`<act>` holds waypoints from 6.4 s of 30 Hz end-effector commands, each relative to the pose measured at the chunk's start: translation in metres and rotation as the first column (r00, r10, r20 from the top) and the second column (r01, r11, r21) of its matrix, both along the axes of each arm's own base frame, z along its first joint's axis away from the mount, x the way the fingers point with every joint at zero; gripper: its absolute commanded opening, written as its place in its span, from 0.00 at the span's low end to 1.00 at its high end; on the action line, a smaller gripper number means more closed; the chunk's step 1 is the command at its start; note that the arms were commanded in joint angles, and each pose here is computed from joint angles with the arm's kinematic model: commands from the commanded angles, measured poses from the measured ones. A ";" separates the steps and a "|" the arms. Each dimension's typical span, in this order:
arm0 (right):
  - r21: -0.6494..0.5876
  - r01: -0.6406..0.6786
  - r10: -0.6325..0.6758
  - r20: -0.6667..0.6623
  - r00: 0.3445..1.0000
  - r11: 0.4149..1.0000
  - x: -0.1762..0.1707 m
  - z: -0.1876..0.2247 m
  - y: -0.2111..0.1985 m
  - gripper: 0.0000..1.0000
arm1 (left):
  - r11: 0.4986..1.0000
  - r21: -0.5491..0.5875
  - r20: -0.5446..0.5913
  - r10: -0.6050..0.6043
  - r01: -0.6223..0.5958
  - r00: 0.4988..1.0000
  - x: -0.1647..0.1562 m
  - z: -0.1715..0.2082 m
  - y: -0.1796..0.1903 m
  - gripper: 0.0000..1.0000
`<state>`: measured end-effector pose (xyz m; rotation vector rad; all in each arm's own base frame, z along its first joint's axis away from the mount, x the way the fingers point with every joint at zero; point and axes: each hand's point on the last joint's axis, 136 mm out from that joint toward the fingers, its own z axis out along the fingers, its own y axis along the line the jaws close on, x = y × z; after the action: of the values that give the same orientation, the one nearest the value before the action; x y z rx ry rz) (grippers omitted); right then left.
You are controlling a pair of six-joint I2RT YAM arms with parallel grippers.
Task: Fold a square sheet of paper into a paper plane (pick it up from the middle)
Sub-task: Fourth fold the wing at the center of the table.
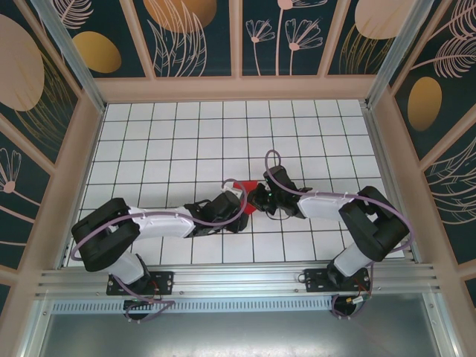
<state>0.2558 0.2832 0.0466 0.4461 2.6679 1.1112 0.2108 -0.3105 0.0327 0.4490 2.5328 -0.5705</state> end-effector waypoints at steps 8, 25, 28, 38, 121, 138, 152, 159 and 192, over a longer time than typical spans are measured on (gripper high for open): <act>0.017 0.026 -0.027 0.029 0.999 1.000 0.003 0.011 0.001 0.10 | 0.992 0.096 0.089 0.075 -0.083 0.993 0.016 0.001 0.012 0.41; 0.014 0.027 -0.028 0.036 0.999 1.000 0.006 0.015 0.003 0.10 | 0.987 0.136 0.091 0.076 -0.088 0.993 0.015 -0.005 0.018 0.32; 0.012 0.024 -0.025 0.040 0.999 1.000 0.006 0.016 0.004 0.10 | 0.988 0.132 0.087 0.073 -0.084 0.994 0.013 -0.006 0.018 0.29; 0.000 0.013 -0.013 0.048 0.999 1.000 0.007 0.018 0.007 0.11 | 0.991 0.108 0.053 0.075 -0.080 0.996 0.008 -0.010 0.016 0.30; -0.024 -0.372 0.372 0.105 0.922 0.928 0.012 0.007 0.083 0.16 | 0.872 -0.400 -0.158 0.236 -0.280 0.959 0.004 -0.005 0.064 0.28; -0.026 -0.365 0.365 0.106 0.925 0.931 0.016 0.008 0.083 0.16 | 0.900 -0.350 -0.135 0.228 -0.262 0.964 0.001 -0.007 0.072 0.15; -0.035 -0.357 0.359 0.102 0.928 0.933 0.017 0.007 0.082 0.16 | 0.911 -0.343 -0.147 0.191 -0.231 0.971 -0.004 -0.013 0.069 0.00; -0.051 -0.351 0.354 0.132 0.926 0.935 0.019 0.020 0.079 0.18 | 0.885 -0.412 -0.192 0.145 -0.214 0.971 -0.004 -0.010 0.061 0.00; -0.058 -0.368 0.372 0.097 0.923 0.928 0.012 0.005 0.078 0.17 | 0.841 -0.475 -0.267 0.141 -0.257 0.953 -0.001 -0.014 0.059 0.15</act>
<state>0.2652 0.3524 0.0469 -0.0905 2.7578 1.1111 0.2100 -0.2580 0.0227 -0.0625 2.4376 -1.2516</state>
